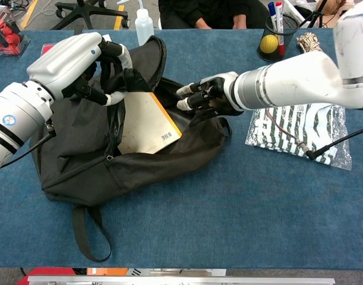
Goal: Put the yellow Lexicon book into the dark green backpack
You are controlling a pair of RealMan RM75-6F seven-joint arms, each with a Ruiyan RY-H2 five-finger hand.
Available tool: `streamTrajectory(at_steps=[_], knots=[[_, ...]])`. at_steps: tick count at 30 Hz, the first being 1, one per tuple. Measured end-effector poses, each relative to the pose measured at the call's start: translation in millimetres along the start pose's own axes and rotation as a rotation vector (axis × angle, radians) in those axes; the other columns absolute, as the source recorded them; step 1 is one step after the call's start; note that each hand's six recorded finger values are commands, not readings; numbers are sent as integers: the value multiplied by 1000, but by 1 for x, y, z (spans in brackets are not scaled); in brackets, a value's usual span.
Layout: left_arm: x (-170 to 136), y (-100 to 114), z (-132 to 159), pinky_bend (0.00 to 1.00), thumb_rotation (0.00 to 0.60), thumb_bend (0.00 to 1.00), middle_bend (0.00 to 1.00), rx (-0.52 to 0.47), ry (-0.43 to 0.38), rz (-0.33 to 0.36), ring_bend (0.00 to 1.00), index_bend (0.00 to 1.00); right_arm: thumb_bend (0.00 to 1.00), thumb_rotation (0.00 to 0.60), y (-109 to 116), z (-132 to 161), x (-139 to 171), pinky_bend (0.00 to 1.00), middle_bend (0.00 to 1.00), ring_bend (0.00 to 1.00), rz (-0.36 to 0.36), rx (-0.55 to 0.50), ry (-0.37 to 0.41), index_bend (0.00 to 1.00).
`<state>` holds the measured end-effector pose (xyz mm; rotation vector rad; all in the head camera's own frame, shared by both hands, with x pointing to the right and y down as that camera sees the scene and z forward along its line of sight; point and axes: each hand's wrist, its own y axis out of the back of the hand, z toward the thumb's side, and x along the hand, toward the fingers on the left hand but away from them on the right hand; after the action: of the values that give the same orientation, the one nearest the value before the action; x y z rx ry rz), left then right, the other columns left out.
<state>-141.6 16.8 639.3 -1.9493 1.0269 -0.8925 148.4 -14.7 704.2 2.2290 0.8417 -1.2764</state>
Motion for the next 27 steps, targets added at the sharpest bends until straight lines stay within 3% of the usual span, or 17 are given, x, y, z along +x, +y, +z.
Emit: streamTrajectory(at_steps=[6,10,13,18,27], knots=[[0,-2,3,828,600,322,616,3,-11,-18,641,475,529,600,23,2,35,195,120,60,-47,26,61,0],[-2,-5,5,713,600,318,547,10,-23,-46,547,350,529,600,43,-1,59,195,120,60,-111,74,102,0],[-4,-7,5,578,600,313,425,24,-28,-80,457,242,530,600,65,-6,77,195,120,60,-190,118,136,0],[-6,-9,11,477,600,293,236,56,-43,-123,278,135,530,600,106,-19,111,195,120,60,-350,172,190,0],[-5,1,18,432,594,236,181,32,-54,-136,240,70,530,600,159,-49,161,195,120,60,-549,238,234,0]])
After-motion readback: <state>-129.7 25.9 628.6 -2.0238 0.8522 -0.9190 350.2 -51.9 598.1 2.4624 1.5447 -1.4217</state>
